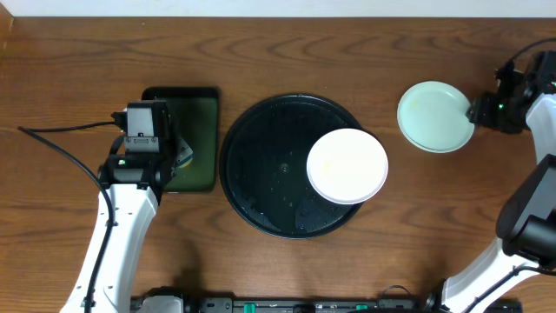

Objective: Clean dirty plates on tray and stack at the side
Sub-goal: 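Release the stacked plate and move the right gripper toward the pink plate, then grip the pink plate rim with the right gripper and drag it to tray center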

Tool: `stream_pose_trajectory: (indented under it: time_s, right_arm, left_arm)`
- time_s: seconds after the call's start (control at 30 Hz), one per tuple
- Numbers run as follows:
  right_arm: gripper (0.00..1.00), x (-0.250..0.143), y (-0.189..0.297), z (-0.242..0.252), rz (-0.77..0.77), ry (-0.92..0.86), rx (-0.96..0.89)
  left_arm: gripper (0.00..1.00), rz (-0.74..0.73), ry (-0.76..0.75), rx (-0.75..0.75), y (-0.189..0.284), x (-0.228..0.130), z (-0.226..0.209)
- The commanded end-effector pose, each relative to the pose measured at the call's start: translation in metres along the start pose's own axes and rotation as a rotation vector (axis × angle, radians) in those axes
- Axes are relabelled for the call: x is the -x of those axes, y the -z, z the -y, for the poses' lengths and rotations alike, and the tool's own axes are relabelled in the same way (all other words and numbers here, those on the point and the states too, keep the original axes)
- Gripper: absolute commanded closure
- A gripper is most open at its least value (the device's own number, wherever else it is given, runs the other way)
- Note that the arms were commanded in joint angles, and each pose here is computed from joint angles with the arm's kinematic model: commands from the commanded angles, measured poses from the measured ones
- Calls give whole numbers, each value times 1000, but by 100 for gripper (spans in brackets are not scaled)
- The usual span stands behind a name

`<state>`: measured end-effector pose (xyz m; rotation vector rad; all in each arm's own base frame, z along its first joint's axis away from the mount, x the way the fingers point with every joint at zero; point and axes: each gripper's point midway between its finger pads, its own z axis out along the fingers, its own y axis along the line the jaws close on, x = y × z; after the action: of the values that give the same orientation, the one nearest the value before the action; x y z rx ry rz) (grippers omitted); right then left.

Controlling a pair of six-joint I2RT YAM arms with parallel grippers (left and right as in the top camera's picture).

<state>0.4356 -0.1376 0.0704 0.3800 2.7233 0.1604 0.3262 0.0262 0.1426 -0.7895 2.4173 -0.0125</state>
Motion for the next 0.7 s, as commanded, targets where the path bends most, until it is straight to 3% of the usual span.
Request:
stream_pose_trajectory:
  time_s: [0.0,0.2,0.3,0.43,0.57,0.67]
  right_arm:
    - [45,2,11,-40,13,30,118]
    - [25,-15,68,-114,2,85,305]
    - [3,-27,96,-138,8,151,275]
    - [1,-54,113,-158,-35,178,145]
    - [1,-82,110,-150,-88,30,-109]
    - [1,-96,102,-157,-93,3,-165]
  left_arm:
    - [92,-5,-5,12,-3,-2,-3]
    - [92,-5,-6,12,-3,-2,-3]
    - [92,-5,-5,12,-3,-2,-3]
    - [92,-5,-5,12,-3,-2,-3]
    - [92,-5,-5,12,-3,-2,-3]
    - [92,-5,-5,12,-3,-2,-3]
